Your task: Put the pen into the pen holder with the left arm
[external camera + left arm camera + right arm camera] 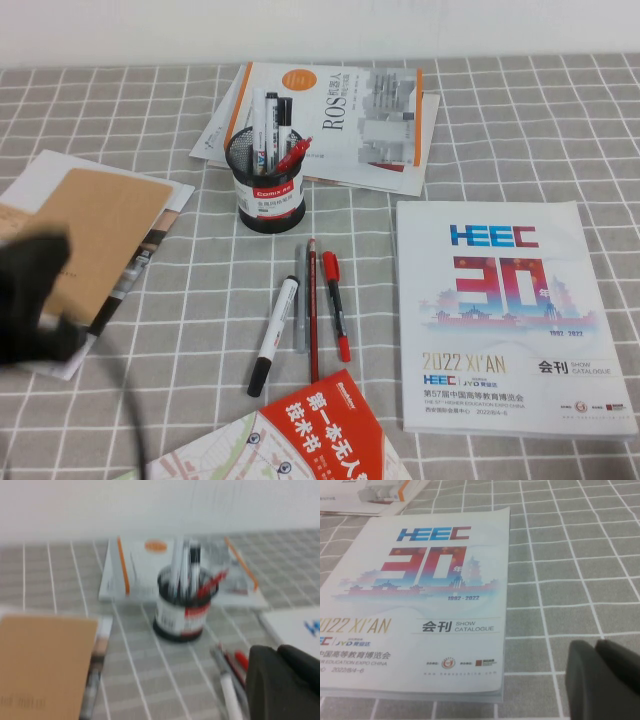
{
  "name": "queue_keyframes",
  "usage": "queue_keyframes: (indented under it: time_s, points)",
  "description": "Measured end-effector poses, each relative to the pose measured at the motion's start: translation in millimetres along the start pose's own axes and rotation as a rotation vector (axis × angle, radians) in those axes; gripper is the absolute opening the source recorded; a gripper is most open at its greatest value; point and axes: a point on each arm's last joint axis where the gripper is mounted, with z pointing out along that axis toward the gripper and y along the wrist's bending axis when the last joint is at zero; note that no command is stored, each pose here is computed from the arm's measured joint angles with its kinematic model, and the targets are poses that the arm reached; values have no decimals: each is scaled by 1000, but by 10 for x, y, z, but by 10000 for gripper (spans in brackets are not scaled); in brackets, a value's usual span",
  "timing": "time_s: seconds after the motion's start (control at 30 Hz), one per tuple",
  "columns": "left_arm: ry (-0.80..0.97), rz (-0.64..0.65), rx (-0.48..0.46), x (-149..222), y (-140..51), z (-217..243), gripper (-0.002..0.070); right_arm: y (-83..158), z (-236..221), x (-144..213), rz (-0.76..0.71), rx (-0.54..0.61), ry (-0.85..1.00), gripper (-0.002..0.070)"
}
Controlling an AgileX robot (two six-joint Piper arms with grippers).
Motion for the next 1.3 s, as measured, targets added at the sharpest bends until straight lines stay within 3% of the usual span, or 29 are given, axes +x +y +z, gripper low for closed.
queue_keyframes:
  time_s: [0.2, 0.47, 0.7, 1.03, 1.3]
  points:
    - [21, 73, -25, 347, 48, -286, -2, 0, 0, 0, 0, 0, 0, -13]
    - [45, 50, -27, 488, 58, -341, -2, 0, 0, 0, 0, 0, 0, -13]
    - [-118, 69, -13, 698, 63, -252, -2, 0, 0, 0, 0, 0, 0, -13]
    - [-323, 33, -184, 1268, 211, -415, -3, 1, 0, 0, 2, -1, 0, -13]
    - [-330, 23, -301, 1425, 267, -471, -3, 1, 0, 0, 2, -1, 0, -13]
